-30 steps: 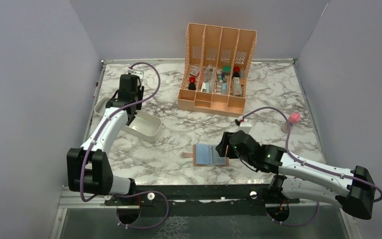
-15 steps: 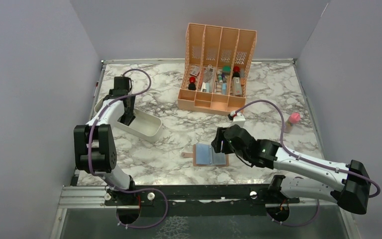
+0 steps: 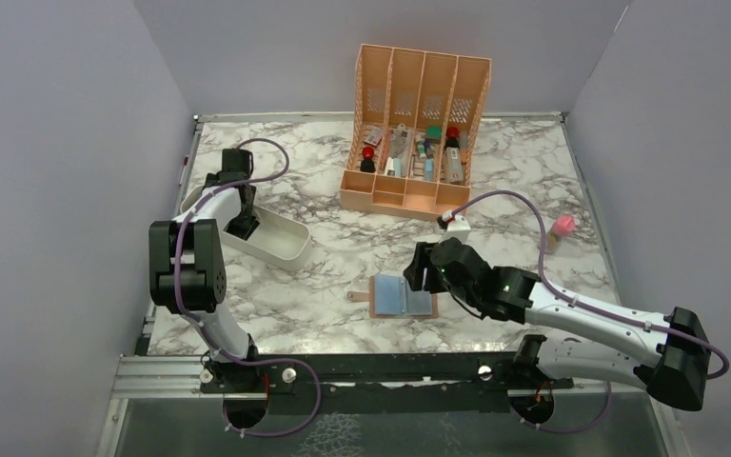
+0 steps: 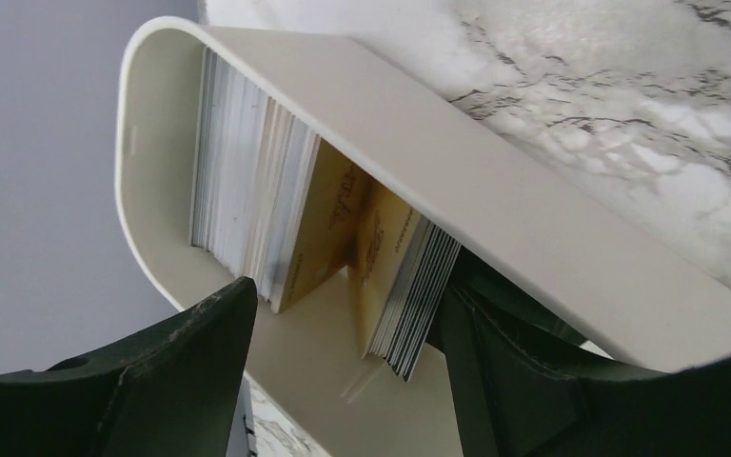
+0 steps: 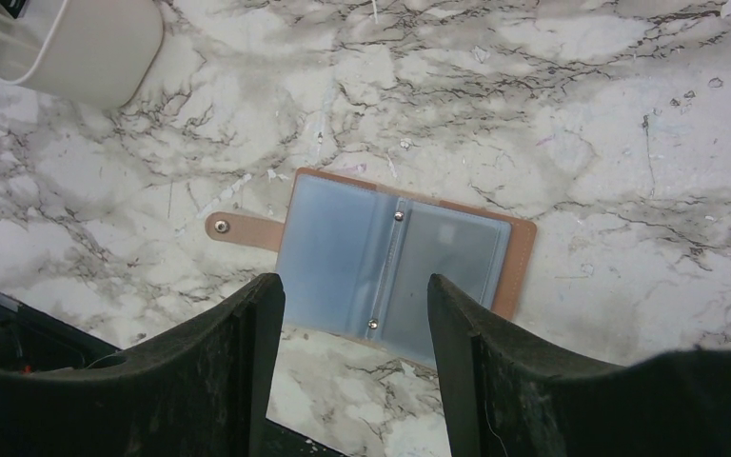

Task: Put the credit cards into the card holder
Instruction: Pick up the credit card from the storage box.

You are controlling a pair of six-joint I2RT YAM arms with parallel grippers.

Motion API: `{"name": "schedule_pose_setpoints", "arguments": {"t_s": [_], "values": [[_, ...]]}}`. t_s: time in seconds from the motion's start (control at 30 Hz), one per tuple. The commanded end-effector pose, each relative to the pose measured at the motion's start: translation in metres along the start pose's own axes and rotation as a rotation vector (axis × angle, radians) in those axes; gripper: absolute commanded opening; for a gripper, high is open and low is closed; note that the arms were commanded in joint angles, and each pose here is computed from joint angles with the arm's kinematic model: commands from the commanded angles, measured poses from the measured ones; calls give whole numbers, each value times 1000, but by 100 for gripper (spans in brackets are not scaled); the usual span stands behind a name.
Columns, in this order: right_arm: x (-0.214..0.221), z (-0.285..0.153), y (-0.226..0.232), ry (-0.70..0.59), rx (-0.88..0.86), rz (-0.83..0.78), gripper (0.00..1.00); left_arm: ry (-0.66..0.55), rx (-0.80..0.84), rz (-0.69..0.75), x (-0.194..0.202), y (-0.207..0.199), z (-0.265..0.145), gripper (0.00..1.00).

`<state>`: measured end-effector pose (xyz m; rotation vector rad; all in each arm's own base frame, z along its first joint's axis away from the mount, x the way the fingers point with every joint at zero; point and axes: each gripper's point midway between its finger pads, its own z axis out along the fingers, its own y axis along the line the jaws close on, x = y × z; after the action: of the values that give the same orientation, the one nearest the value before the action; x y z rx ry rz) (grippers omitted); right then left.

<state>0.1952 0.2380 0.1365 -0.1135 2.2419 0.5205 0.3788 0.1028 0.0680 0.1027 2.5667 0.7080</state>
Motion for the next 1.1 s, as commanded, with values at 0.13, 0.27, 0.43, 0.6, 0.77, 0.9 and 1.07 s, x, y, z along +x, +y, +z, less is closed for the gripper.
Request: {"name": "schedule_pose_setpoints", "arguments": {"t_s": [0.13,0.27,0.43,0.6,0.77,0.9,1.07], "values": [[-8,5,3,-32,1,8,62,-75,-156,-34,-32,38,2,73],[-6,8,3,-22,6,0,62,-59,-140,-34,-29,37,11,73],[-4,12,5,-11,5,-8,62,-38,-144,-21,-23,37,17,71],[-2,15,4,-3,11,-17,63,-51,-97,-17,-26,30,21,68],[-2,14,4,-6,7,-14,63,-29,-67,1,-21,20,30,67],[-4,13,4,-11,9,-17,63,-28,-75,4,-22,24,28,60],[-4,13,5,-11,6,-15,63,-66,-74,-9,-33,30,17,48]]}}
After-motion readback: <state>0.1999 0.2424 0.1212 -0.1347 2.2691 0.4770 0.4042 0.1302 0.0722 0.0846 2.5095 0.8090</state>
